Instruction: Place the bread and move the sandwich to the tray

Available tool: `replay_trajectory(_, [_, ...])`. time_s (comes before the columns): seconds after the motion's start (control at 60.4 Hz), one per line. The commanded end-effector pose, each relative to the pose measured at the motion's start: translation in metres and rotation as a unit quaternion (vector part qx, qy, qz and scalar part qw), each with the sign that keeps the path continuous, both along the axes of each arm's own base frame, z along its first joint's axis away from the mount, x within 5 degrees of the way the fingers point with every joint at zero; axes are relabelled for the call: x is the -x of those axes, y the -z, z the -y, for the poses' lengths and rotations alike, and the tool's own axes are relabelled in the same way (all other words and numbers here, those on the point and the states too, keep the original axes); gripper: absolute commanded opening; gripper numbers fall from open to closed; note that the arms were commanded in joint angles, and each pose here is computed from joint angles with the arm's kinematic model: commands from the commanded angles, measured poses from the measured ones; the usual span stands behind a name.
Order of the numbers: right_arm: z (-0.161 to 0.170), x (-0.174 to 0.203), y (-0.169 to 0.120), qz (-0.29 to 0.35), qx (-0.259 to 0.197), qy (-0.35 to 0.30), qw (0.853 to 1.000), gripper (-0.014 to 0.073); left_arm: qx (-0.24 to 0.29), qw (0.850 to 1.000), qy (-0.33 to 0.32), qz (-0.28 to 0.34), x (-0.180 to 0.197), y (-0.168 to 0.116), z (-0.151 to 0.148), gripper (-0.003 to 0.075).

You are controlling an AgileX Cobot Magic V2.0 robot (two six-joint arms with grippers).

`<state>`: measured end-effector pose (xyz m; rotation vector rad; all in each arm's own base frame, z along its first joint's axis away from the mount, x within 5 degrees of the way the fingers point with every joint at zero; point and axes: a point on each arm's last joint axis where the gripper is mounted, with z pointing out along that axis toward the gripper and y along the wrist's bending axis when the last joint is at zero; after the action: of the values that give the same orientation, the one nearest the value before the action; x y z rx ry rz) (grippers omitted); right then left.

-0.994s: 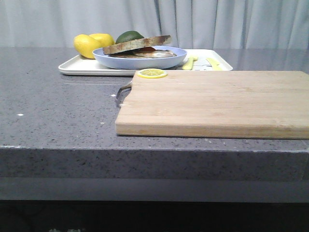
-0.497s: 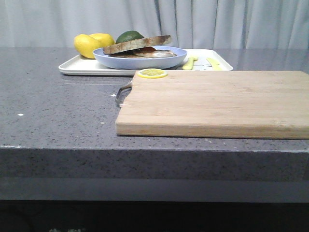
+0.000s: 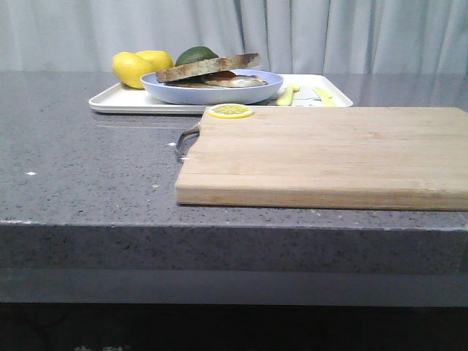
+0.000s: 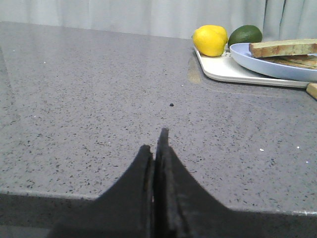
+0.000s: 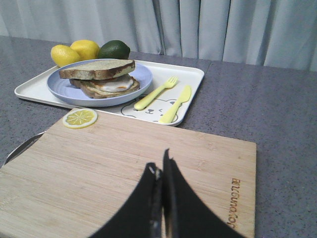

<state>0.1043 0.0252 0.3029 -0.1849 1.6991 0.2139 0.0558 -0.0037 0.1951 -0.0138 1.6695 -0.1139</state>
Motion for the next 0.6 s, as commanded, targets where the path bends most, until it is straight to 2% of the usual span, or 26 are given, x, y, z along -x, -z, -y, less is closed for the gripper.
replay_trajectory(0.0, [0.005, -0.001, -0.017, 0.052, -0.006, 0.026, 0.998, -0.006, 0.013, 0.999, 0.0, 0.052, 0.001, -0.009, 0.0, -0.002])
replay_trajectory(0.182, [0.01, -0.003, -0.007, 0.034, -0.051, 0.058, 0.996, -0.006, 0.013, 0.999, 0.0, 0.052, 0.001, -0.009, 0.0, -0.002])
replay_trajectory(0.282, [0.015, -0.002, 0.003, 0.045, -0.06, 0.082, 0.994, -0.006, 0.013, 0.999, 0.0, 0.052, 0.001, -0.009, 0.0, -0.002])
replay_trajectory(0.398, [0.02, 0.004, 0.02, 0.062, -0.063, 0.104, 0.991, -0.006, 0.013, 0.999, 0.0, 0.052, 0.001, -0.009, 0.0, -0.002])
replay_trajectory(0.58, [0.023, 0.024, 0.062, 0.067, -0.048, 0.113, 0.99, -0.006, 0.013, 0.999, 0.0, 0.052, 0.001, -0.009, 0.0, -0.002])
